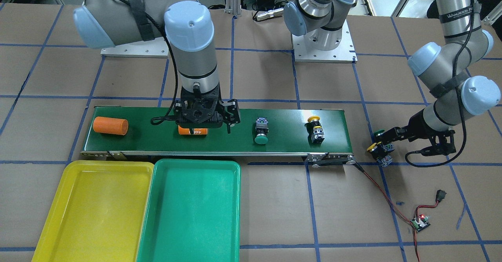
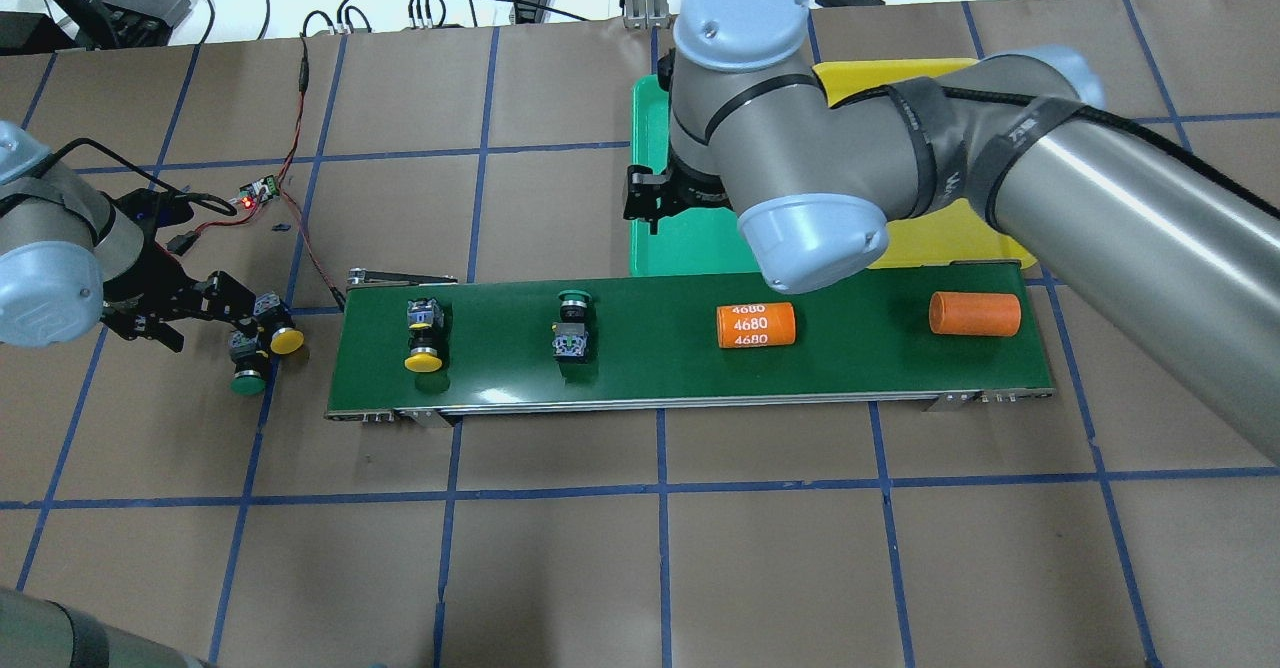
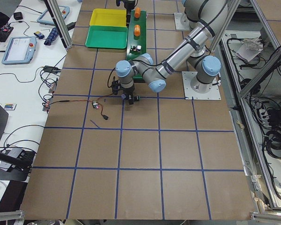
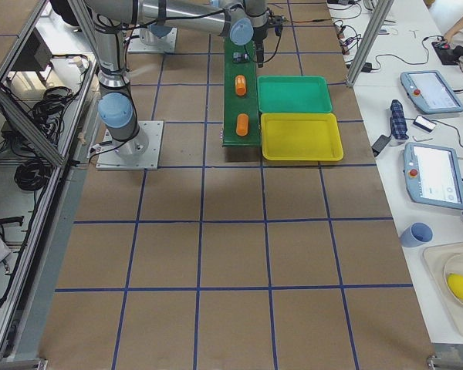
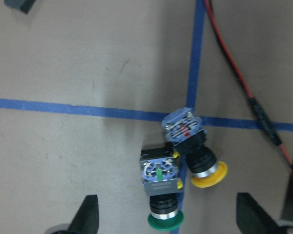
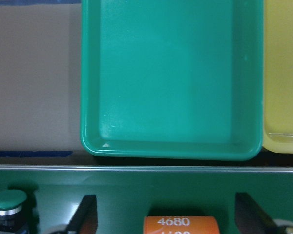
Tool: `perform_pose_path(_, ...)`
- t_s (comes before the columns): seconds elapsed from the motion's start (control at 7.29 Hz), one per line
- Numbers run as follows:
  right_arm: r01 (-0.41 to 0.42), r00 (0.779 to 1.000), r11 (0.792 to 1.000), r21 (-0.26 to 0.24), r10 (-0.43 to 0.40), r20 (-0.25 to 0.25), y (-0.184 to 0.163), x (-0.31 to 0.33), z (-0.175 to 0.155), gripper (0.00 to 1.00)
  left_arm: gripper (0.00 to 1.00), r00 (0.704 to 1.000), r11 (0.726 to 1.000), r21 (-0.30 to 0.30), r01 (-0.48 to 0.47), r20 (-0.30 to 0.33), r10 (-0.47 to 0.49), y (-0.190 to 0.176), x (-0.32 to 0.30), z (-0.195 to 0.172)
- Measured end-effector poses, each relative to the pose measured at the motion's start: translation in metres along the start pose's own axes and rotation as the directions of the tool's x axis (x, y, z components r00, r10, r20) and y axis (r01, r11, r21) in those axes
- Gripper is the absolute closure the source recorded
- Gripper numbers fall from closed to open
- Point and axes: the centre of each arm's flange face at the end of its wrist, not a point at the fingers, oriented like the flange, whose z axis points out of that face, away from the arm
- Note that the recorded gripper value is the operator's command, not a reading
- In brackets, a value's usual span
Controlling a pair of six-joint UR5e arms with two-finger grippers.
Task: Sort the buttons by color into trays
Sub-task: 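Reach the left gripper to the next button while the right gripper lowers toward the belt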
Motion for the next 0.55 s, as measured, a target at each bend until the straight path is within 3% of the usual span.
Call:
perform_pose_path(0.27, 0.012, 1.0, 0.999, -0.031, -0.012, -0.004, 0.015, -0.028, 0.021, 0.03, 0.12, 1.0, 1.0, -0.008, 0.004, -0.002, -0.004, 0.0, -0.001, 0.013)
perform_pose_path(0.55, 0.034, 0.999, 0.999, -0.014, -0.033, 0.014, 0.018, -0.051, 0.047, 0.02, 0.12, 1.0, 1.0, -0.018, 0.005, -0.006, -0.005, -0.001, 0.0, 0.02)
